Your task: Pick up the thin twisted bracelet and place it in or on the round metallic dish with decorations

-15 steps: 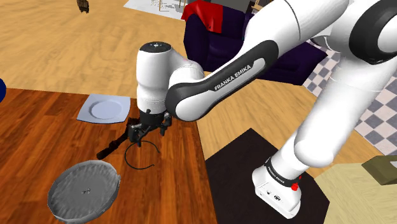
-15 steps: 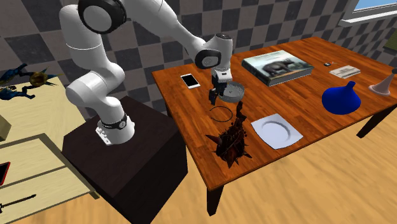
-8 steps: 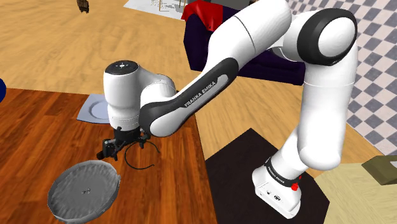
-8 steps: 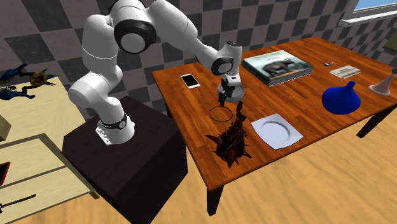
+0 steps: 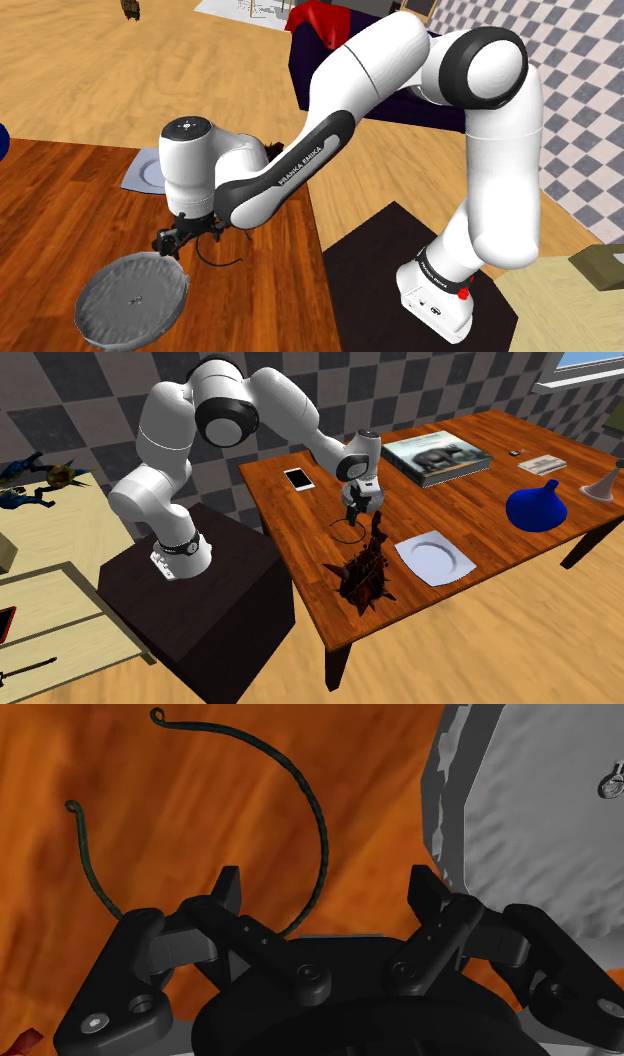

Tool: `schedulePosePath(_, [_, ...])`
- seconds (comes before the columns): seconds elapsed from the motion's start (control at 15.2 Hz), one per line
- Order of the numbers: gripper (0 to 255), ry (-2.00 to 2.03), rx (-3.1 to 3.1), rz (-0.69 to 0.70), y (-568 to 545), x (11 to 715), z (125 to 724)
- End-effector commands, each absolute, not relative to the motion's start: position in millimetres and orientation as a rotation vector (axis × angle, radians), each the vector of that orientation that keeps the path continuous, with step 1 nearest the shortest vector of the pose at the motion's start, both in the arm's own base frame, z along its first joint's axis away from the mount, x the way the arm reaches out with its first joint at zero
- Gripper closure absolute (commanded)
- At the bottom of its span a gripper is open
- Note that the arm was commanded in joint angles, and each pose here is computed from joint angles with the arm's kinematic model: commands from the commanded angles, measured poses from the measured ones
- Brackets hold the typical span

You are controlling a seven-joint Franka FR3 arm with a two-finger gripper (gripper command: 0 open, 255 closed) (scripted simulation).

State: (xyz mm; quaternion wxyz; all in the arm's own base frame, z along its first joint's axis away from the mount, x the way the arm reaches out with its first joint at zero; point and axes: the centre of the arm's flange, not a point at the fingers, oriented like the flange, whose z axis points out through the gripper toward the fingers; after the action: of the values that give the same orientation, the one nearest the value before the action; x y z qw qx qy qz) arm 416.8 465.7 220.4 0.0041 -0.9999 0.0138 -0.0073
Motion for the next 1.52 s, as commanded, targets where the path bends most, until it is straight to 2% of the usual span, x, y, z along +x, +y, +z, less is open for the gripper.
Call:
schedulePosePath(0.0, [0,0.029,-3.140,0.000,467,411,210])
schedulePosePath(0.46, [0,0.029,-3.140,0.000,467,411,210])
schedulePosePath(0.53, [255,0.029,-3.140,0.000,467,409,209])
schedulePosePath(1.12, [255,0.029,-3.140,0.000,467,411,210])
schedulePosePath(1.45, [255,0.029,-3.140,0.000,467,411,236])
